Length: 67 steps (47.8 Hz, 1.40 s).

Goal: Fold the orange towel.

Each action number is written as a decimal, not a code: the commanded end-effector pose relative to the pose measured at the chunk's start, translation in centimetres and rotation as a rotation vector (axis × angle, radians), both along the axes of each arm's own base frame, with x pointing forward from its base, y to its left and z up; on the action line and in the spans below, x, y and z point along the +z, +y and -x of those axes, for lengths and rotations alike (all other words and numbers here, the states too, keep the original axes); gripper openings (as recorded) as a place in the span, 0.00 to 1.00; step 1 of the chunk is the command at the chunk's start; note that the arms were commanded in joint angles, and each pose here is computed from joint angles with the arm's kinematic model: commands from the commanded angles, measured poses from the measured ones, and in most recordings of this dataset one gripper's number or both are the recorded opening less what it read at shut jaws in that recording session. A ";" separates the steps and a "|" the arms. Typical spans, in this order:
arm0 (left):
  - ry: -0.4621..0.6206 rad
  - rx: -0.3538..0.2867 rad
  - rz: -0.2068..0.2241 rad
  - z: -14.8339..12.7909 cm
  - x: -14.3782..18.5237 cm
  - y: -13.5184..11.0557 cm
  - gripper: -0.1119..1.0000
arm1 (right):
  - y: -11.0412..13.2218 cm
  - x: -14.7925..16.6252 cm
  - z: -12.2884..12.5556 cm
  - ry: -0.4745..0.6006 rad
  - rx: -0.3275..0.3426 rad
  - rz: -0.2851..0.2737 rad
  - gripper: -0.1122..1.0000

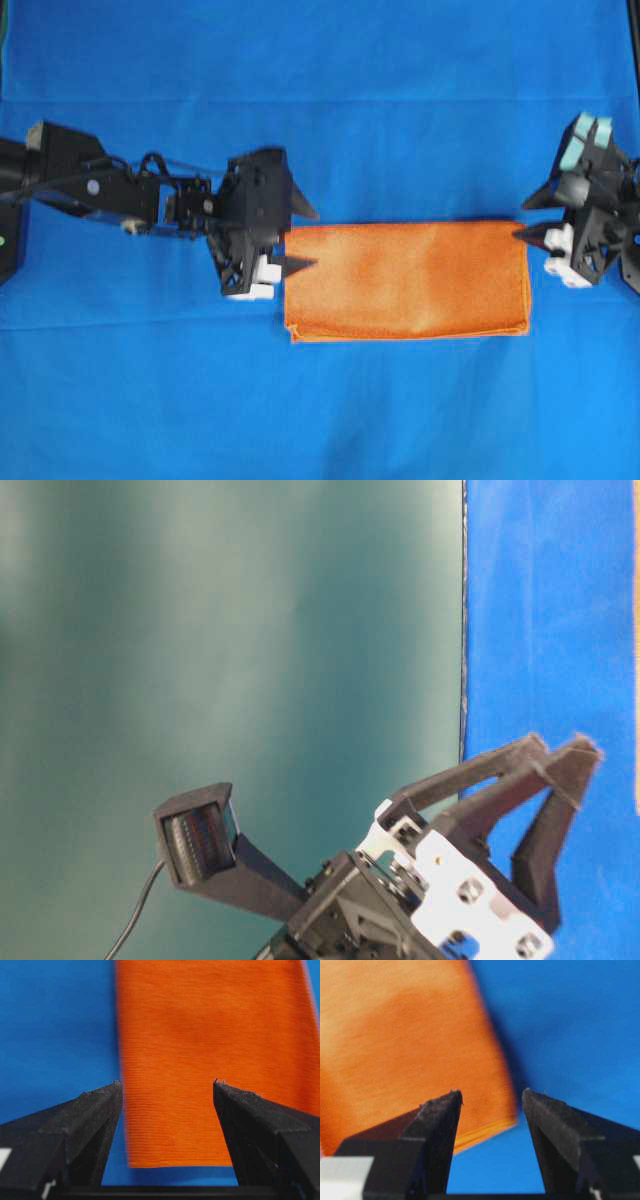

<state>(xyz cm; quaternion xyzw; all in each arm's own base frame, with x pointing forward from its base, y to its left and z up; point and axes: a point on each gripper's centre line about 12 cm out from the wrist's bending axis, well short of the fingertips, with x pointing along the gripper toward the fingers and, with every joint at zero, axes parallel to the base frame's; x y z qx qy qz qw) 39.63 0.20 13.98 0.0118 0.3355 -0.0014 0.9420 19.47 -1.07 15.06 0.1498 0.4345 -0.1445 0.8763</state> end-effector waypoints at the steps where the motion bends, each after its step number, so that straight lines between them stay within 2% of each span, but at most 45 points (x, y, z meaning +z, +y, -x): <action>1: -0.017 0.015 -0.003 -0.3 0.5 0.7 0.70 | -0.6 -0.2 -0.4 0.018 -0.008 0.024 0.61; 9: 0.029 0.040 -0.003 -0.6 -1.8 1.7 0.70 | -0.7 -2.2 -0.6 0.114 0.001 0.034 0.61; 17: 0.091 0.056 -0.001 -0.5 -4.4 2.3 0.70 | -0.9 -4.3 -1.0 0.169 -0.005 0.014 0.61; 25: 0.137 0.062 0.003 -0.3 -6.2 2.5 0.70 | -0.8 -5.3 -1.3 0.181 0.006 0.000 0.61; 34: 0.150 0.069 0.012 -0.2 -6.5 2.5 0.69 | -0.8 -5.3 -1.4 0.179 0.003 -0.001 0.61; 38: 0.159 0.063 0.012 -0.2 -6.6 2.3 0.65 | -0.8 -5.3 -1.3 0.181 0.004 0.000 0.58; 42: 0.181 0.049 0.012 -0.2 -6.7 1.7 0.60 | -0.8 -5.3 -1.4 0.179 0.007 0.000 0.50; 50: 0.236 0.016 0.005 -0.4 -6.5 0.7 0.35 | -0.8 -5.2 -1.3 0.171 0.012 0.003 0.14; 55: 0.255 0.012 0.005 -0.6 -6.4 0.6 0.18 | -0.7 -5.1 -1.2 0.162 0.014 0.001 0.13; 58: 0.258 0.009 0.003 -0.7 -6.2 0.6 0.13 | -0.7 -5.0 -1.2 0.154 0.015 0.000 0.13; 67: 0.247 0.009 0.003 -0.9 -5.6 0.6 0.12 | -0.7 -4.7 -0.8 0.131 0.013 -0.003 0.13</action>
